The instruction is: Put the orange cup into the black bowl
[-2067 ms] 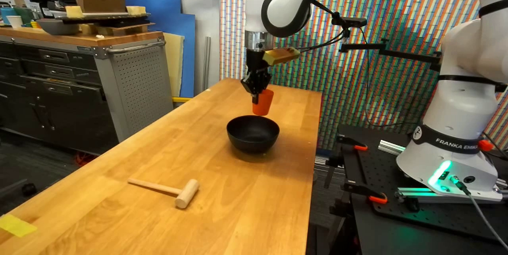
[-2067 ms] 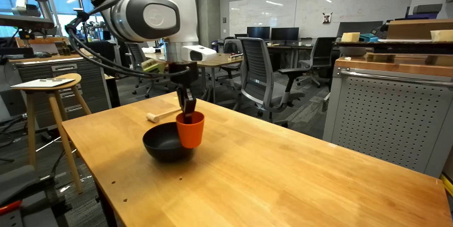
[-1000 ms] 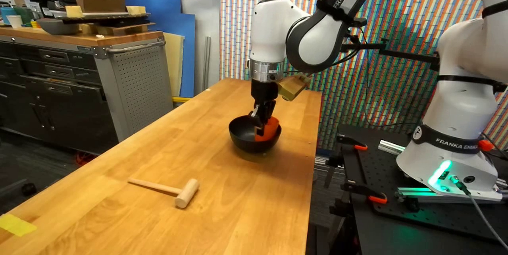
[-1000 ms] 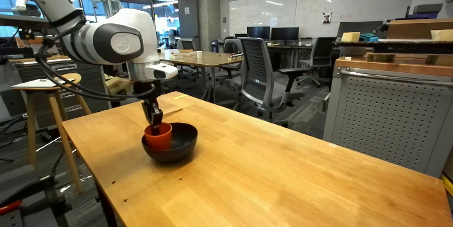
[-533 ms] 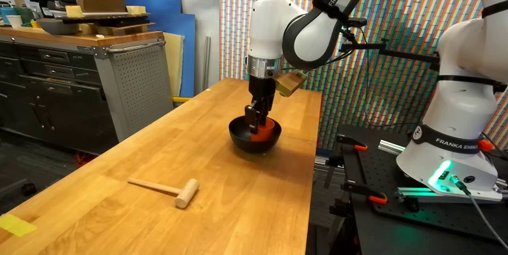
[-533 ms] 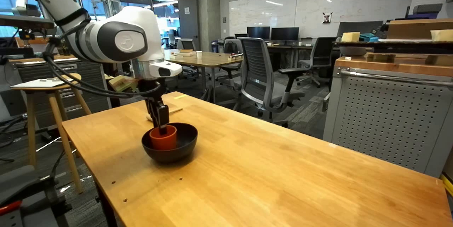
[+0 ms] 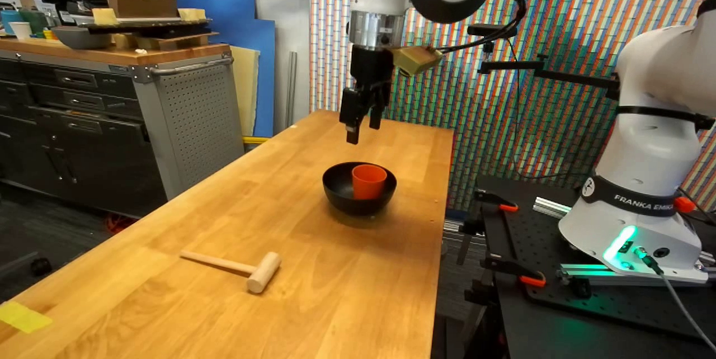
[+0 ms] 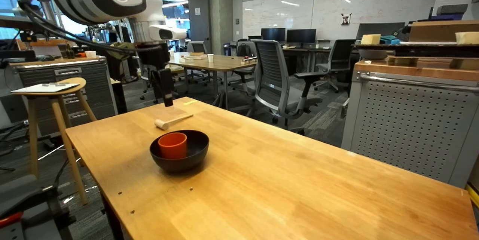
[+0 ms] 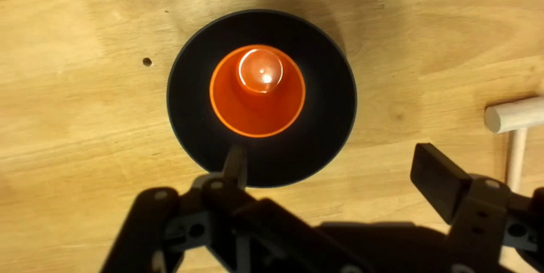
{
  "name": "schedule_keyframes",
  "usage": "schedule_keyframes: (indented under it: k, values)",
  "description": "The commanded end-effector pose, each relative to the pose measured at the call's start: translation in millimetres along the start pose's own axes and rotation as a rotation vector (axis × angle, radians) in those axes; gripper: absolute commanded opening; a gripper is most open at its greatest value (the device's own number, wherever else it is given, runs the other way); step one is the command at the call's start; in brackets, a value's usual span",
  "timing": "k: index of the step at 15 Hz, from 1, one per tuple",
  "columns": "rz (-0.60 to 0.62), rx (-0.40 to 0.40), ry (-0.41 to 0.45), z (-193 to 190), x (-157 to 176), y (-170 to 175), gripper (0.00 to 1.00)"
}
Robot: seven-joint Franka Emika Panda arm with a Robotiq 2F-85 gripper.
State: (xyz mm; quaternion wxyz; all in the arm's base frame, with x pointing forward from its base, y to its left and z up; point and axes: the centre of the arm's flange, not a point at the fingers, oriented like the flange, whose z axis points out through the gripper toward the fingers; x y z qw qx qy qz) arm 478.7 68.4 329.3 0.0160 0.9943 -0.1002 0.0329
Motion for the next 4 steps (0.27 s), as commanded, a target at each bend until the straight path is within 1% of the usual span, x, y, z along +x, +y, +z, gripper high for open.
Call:
schedule_keyframes:
  k: [1,4]
  values:
    - [0.012,-0.002,-0.021,-11,-2,0,1.00]
    - [0.026,-0.004,-0.037,-30,-5,2,1.00]
